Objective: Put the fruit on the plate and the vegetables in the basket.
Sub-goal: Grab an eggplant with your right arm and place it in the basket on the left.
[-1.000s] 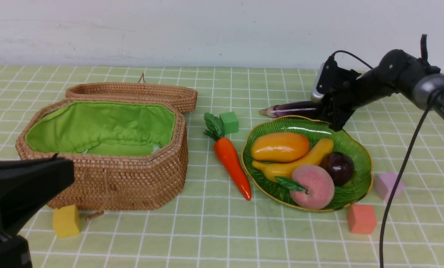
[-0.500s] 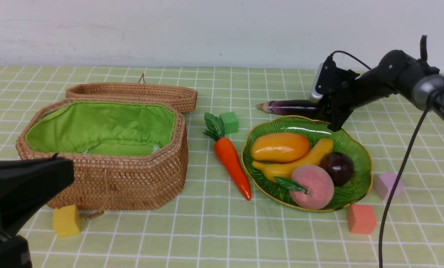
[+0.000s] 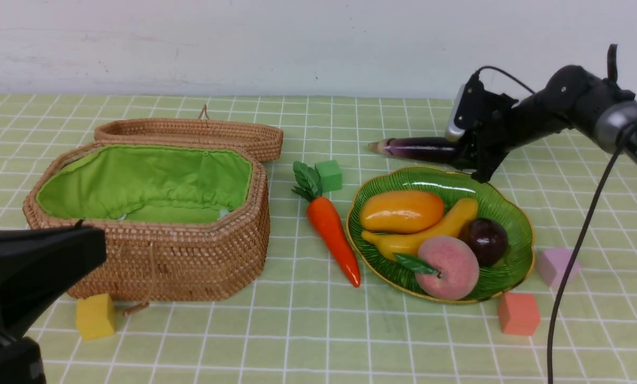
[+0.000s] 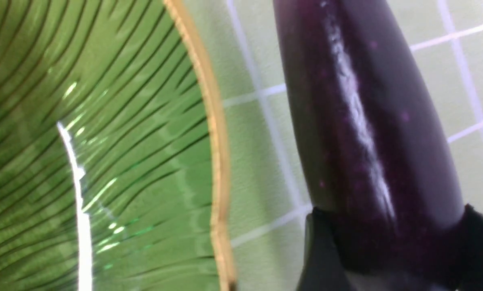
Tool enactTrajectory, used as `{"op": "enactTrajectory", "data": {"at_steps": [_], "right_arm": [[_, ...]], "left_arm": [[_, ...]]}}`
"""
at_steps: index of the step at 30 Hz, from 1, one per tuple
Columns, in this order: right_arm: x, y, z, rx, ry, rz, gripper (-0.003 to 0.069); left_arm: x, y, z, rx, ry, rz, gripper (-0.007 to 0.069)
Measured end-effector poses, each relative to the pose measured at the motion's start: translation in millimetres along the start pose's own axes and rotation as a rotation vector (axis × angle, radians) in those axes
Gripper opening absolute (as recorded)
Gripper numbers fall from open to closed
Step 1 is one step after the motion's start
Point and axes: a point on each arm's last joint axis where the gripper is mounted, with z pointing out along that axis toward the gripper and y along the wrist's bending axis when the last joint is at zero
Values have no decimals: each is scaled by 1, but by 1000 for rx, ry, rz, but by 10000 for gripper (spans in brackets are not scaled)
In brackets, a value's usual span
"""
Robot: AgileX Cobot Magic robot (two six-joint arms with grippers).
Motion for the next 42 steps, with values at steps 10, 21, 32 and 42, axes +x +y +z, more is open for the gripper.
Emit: {"op": "enactTrajectory", "data": {"at_steps": [10, 21, 32, 42], "right_arm": [[-22, -12, -38, 14, -1, 76, 402], [-35, -12, -77, -48, 78, 215, 401], [-51, -5, -117, -150, 127, 345, 401], [-93, 15, -135, -157, 151, 373, 401]], "left_arm": [[0, 0, 0, 0, 0, 0, 6], [0, 0, 0, 0, 0, 0, 6], [-1, 1, 0, -16, -6, 32, 6], [2, 6, 0, -61, 23, 77, 8]]}}
